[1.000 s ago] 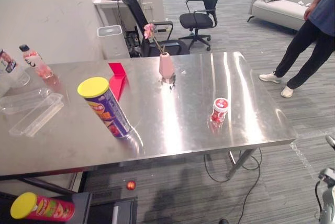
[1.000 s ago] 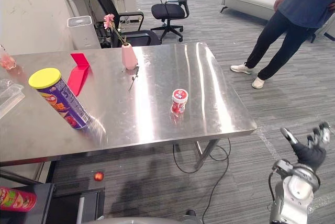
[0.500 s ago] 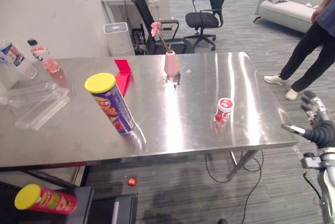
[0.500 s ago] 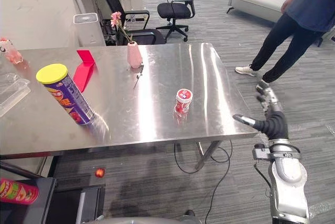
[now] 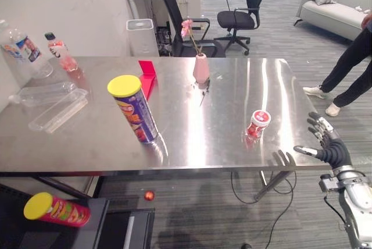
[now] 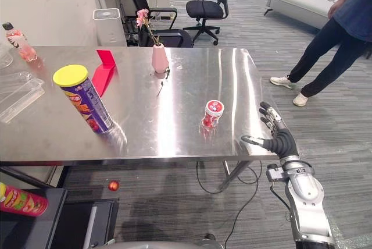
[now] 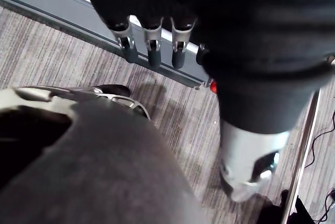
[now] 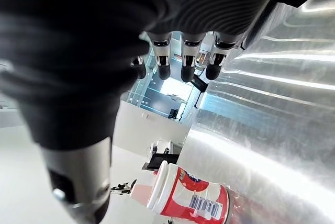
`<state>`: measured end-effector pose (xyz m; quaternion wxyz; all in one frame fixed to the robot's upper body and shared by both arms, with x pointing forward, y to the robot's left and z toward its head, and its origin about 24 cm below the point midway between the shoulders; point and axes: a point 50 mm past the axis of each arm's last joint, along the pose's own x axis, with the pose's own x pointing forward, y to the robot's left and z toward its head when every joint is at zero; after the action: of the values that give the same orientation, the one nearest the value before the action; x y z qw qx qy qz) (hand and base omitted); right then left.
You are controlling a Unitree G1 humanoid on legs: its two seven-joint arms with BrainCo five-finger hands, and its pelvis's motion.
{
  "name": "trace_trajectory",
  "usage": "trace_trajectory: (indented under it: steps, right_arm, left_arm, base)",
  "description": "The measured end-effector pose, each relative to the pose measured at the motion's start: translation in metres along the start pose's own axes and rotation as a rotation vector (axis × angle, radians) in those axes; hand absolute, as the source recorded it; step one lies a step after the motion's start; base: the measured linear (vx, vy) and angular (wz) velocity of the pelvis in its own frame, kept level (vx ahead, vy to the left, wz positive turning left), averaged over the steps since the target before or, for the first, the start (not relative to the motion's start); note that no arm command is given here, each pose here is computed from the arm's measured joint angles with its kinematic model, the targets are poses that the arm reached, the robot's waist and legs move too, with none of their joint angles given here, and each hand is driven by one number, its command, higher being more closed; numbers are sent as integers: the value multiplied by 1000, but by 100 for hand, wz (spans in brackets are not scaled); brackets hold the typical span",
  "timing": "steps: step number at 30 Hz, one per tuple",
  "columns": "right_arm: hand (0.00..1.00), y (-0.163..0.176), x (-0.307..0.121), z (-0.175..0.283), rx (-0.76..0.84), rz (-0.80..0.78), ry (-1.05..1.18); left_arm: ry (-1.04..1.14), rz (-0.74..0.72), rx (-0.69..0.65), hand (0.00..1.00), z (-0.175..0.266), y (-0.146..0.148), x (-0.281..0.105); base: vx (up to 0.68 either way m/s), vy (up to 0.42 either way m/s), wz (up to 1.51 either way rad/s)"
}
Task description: Put the gum and the chips on the shelf.
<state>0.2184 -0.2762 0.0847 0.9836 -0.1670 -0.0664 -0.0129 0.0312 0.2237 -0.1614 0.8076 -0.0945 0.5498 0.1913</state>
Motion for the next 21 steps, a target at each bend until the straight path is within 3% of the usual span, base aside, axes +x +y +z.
trace_trajectory:
  steps: [21]
  right_arm:
    - [0,-4,22,-18,17,-81,58]
  left_arm:
    - [26,-9,38,0,-2,1,0]
  base:
    - [-20,-9,7]
